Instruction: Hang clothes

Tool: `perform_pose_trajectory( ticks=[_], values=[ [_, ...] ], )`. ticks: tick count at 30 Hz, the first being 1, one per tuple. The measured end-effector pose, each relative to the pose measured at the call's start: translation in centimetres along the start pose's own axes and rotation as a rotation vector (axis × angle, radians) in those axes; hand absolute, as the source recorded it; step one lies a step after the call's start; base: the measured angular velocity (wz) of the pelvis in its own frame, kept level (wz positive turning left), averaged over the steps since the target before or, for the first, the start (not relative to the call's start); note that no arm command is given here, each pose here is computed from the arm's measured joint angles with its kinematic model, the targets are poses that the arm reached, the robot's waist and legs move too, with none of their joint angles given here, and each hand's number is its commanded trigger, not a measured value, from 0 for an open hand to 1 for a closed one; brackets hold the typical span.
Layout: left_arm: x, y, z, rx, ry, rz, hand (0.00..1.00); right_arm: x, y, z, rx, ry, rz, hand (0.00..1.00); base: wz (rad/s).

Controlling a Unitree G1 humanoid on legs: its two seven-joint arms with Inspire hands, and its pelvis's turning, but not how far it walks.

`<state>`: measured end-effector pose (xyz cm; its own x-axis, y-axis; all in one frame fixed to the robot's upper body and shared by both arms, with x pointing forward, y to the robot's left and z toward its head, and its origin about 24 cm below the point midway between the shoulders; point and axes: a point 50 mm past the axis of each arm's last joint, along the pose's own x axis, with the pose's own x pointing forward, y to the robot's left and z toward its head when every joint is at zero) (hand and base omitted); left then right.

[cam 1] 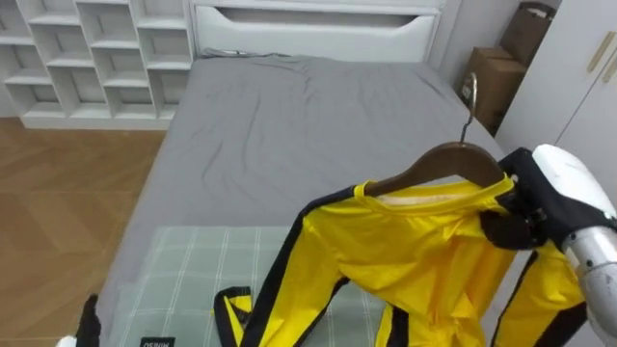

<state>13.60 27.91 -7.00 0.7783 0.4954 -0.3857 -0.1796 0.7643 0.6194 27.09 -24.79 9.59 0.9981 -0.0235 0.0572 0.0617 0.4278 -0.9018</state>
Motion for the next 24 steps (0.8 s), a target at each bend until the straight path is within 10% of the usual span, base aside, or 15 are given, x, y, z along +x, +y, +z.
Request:
perform_pose_trajectory(
  ticks=[24],
  values=[
    [-6.6, -1.5, -12.6, 0.101, 0.616, -0.032, 0.00, -2.9, -1.9, 1.4, 0.059, -0.037, -0.022, 1.00, -0.01]
  ],
)
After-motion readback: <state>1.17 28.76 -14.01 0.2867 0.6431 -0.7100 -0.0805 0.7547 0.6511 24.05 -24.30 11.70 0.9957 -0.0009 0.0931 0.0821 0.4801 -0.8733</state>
